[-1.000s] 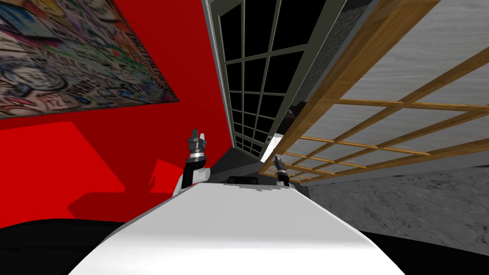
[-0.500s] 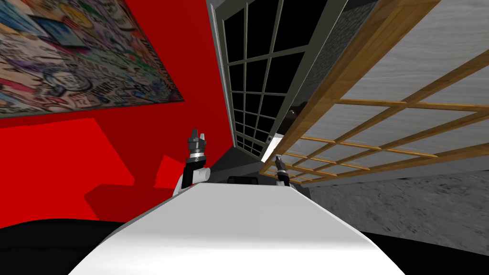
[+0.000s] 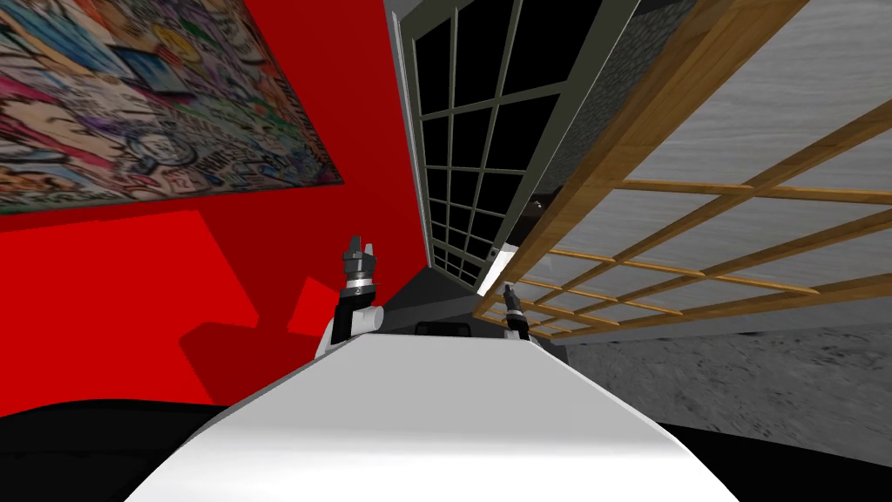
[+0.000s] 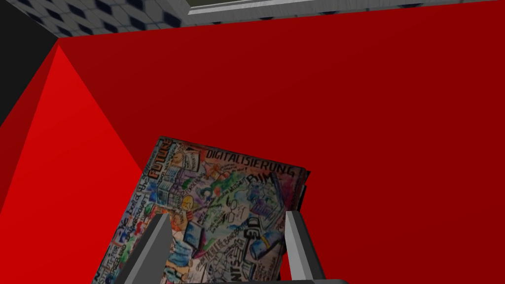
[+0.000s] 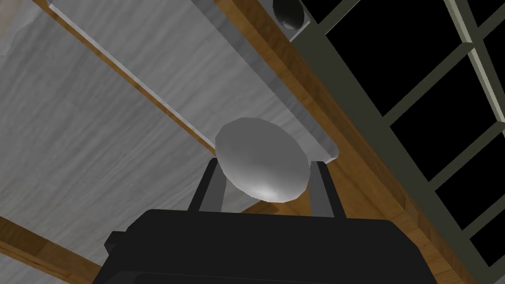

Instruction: Pull the door open

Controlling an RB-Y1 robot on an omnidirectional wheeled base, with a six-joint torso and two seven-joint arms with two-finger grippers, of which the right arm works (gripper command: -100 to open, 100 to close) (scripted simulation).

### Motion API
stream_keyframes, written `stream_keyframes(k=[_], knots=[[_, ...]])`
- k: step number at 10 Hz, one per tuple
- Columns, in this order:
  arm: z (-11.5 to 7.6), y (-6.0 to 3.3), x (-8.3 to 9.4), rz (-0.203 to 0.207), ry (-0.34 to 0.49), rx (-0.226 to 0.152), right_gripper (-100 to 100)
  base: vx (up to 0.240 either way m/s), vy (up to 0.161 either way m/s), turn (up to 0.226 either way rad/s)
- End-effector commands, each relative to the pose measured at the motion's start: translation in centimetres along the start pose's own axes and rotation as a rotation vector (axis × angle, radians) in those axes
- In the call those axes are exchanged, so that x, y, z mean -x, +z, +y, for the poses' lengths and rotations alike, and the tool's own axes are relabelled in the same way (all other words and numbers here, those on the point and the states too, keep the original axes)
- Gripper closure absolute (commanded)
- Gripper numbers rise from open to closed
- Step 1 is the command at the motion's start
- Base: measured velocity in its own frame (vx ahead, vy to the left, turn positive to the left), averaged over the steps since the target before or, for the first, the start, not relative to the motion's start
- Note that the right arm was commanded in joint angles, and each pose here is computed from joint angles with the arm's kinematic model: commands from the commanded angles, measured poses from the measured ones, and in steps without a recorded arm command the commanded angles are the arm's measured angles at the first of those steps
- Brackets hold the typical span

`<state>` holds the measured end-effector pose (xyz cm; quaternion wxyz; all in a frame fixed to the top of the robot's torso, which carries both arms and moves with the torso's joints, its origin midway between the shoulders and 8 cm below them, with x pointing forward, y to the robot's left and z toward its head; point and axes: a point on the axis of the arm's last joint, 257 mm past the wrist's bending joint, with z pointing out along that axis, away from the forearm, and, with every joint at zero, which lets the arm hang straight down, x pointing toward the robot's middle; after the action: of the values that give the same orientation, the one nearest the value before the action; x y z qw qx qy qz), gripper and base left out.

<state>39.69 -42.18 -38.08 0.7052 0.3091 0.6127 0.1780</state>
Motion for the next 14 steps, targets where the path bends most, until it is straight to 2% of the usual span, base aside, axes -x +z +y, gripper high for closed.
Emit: stream_keyframes(k=[1,3,6,8,10,11,13,14], knots=[[0.5,0.11,-0.2,-0.003,0.041,0.008,100,-0.031,-0.012,0.041],[0.4,0.13,0.1,-0.014,0.122,0.004,100,-0.036,-0.014,0.068],[0.3,0.14,0.3,-0.02,0.184,0.002,100,-0.029,-0.014,0.043],[0.2,0.15,0.5,-0.032,0.266,-0.002,100,-0.033,-0.017,0.068],[0.1,0.15,0.7,-0.038,0.326,-0.003,100,-0.032,-0.011,0.048],[0.1,0.15,0.7,-0.038,0.331,-0.003,100,-0.03,-0.011,0.039],[0.0,0.15,0.9,-0.05,0.415,-0.006,100,-0.036,-0.017,0.071],[0.0,0.15,0.9,-0.05,0.432,-0.006,100,-0.034,-0.018,0.033]])
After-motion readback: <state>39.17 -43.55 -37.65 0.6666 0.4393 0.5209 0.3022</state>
